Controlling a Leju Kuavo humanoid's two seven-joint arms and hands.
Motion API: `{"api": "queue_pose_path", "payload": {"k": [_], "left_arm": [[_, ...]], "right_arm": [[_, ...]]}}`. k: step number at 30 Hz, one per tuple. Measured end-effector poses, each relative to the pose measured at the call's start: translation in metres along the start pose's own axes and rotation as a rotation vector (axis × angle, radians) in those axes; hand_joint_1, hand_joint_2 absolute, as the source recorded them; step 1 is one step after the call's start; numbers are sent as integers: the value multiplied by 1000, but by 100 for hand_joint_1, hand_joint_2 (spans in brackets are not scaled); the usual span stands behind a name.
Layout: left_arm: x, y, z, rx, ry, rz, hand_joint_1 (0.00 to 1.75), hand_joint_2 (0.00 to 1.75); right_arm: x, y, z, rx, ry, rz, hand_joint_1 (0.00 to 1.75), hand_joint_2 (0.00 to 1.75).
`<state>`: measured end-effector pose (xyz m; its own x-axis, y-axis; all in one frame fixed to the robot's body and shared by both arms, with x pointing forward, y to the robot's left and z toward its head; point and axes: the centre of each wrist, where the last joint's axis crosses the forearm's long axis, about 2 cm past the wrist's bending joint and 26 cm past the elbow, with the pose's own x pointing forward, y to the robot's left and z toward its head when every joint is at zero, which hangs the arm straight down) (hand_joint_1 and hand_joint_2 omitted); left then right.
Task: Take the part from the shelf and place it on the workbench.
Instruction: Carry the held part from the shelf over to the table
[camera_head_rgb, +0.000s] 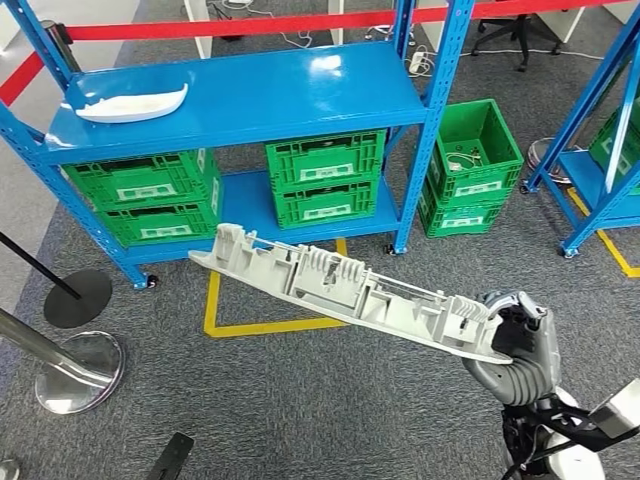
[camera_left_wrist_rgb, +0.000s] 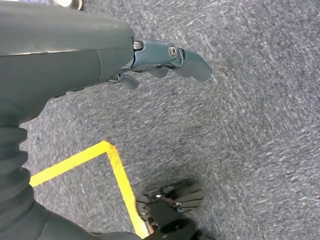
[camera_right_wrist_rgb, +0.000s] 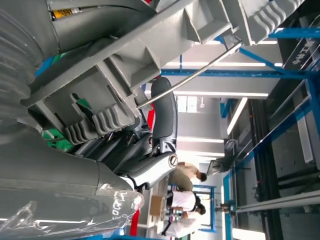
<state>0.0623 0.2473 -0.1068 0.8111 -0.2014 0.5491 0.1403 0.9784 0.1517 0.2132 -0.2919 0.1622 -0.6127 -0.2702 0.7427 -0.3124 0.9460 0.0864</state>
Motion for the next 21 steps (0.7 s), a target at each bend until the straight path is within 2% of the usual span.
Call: {"api": "queue_pose_path", "payload": {"k": [21], "left_arm": [[2,1,-1,3,-1,-3,0,175]], "right_arm": [[1,-2,1,2,-4,1,175,175]]}}
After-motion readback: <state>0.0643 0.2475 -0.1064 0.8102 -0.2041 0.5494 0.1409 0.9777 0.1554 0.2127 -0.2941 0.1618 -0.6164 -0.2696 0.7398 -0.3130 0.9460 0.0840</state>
